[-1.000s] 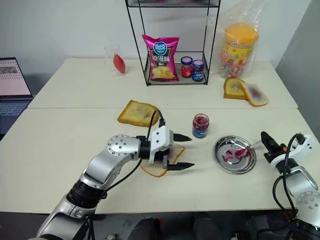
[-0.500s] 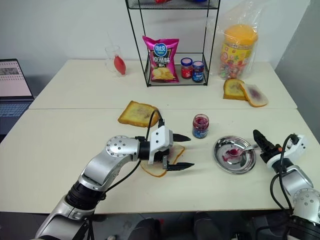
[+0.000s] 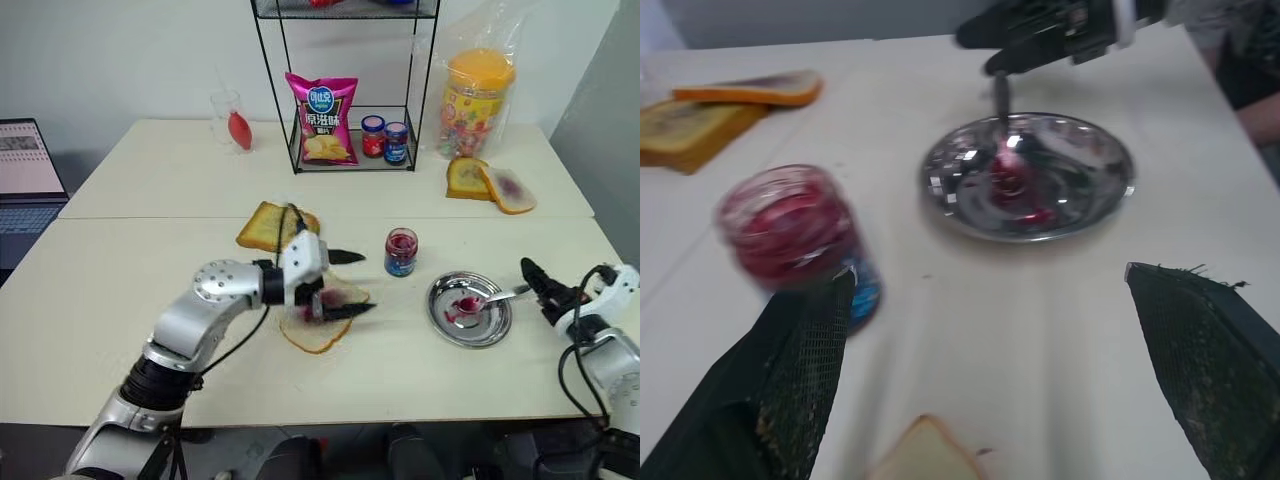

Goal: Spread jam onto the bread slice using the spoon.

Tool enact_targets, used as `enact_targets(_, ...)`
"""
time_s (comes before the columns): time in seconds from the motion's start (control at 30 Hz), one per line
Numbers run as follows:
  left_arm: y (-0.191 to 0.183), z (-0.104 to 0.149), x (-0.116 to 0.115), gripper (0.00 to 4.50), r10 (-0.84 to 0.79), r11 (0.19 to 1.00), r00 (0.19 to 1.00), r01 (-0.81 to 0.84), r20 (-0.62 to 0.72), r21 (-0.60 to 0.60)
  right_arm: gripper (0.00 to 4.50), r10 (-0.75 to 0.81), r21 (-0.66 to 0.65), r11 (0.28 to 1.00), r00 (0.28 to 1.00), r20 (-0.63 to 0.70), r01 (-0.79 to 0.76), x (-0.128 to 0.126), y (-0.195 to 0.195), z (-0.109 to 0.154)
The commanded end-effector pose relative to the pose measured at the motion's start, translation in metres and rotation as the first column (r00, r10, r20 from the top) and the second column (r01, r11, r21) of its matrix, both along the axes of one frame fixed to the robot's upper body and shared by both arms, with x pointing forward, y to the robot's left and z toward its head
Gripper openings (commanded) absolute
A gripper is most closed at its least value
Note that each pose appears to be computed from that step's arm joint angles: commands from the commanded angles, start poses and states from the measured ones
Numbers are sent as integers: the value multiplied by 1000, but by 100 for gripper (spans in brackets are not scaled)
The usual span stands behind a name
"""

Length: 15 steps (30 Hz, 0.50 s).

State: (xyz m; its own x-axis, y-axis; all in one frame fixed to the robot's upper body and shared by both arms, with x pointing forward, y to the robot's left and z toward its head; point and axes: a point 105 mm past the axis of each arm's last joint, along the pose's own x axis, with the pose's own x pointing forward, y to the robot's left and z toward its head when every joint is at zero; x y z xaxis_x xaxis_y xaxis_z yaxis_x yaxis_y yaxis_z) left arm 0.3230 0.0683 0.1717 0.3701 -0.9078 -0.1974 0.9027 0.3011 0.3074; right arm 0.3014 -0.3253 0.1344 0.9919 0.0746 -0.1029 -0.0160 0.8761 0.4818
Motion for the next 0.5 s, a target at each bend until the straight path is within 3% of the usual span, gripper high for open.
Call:
enact_targets(0.03,41,35,14,450,73,997,995,-71,61,-39,448,121,-181,978,988,99,-101,0,3,55)
enact_targets(0.07,60,39,16,450,94,995,995,-94,45,-16,448,209,-256,949,974,85,-181,0,12,68)
enact_targets(0.13,102,44,15,450,140,989,990,-139,-24,51,448,475,-390,807,880,-18,-444,-12,50,84)
enact_targets(0.23,130,40,6,450,166,979,982,-153,-95,137,448,675,-445,567,701,-232,-693,-42,81,71)
enact_targets(0.3,144,36,0,450,187,971,973,-164,-131,172,448,739,-414,450,590,-324,-791,-61,92,64)
enact_targets(0.4,153,31,-6,450,203,964,966,-168,-163,208,448,762,-398,369,518,-387,-840,-73,96,59)
enact_targets(0.5,149,31,-6,450,197,969,966,-167,-164,181,448,738,-429,410,569,-363,-805,-66,90,58)
